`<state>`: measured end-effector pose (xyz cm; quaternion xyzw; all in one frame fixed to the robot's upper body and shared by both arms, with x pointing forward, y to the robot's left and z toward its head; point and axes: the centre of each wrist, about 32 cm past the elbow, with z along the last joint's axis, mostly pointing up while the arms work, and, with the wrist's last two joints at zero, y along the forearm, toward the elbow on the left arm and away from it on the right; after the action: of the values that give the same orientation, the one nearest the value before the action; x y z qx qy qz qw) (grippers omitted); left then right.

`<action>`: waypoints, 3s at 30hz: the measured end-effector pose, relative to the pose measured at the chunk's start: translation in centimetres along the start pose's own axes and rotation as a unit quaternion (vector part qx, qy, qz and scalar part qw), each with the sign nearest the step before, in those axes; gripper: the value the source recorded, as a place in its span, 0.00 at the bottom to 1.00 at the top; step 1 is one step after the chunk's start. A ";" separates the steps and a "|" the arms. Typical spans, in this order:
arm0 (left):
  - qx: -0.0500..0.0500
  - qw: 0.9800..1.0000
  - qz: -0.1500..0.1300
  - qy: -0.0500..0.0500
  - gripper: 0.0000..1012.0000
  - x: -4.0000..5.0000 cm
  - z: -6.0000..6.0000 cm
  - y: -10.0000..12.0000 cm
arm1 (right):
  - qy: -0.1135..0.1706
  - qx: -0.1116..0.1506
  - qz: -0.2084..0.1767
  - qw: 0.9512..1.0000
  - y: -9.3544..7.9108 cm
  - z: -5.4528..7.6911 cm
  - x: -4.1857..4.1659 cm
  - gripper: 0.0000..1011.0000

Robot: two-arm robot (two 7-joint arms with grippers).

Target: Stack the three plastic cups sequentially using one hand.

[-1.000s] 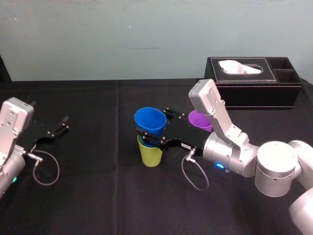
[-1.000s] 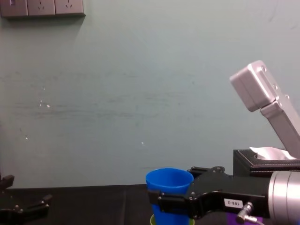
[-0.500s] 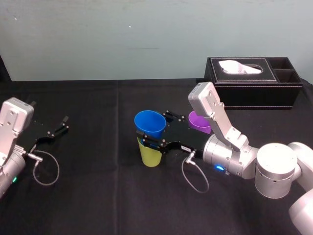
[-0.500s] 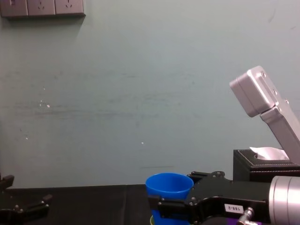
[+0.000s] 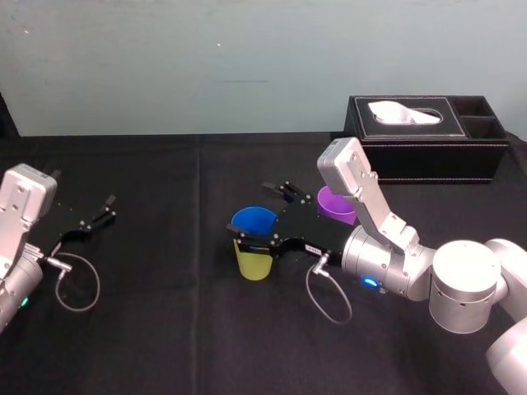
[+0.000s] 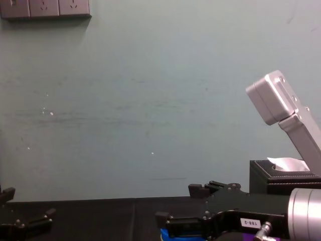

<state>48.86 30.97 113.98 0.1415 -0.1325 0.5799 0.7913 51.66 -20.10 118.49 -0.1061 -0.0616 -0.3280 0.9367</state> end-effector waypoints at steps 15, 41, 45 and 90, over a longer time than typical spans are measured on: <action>0.000 1.000 0.000 0.000 1.00 0.00 0.0 0.0 | 0.000 0.003 -0.002 1.000 -0.2 0.0 -0.02 0.99; 0.000 1.000 0.000 0.000 1.00 0.00 0.0 0.0 | 0.057 0.049 -0.094 0.993 -8.0 -2.2 2.78 0.99; 0.000 1.000 0.000 0.000 1.00 0.00 0.0 0.0 | 0.069 0.048 -0.101 0.991 -8.9 -2.8 2.97 0.99; 0.000 1.000 0.000 0.000 1.00 0.00 0.0 0.0 | 0.122 0.002 -0.119 0.985 -8.9 -8.1 3.57 0.99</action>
<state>48.86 30.97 113.98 0.1415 -0.1325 0.5799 0.7913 49.23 -30.94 112.71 -0.0550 0.0402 -0.4471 0.8919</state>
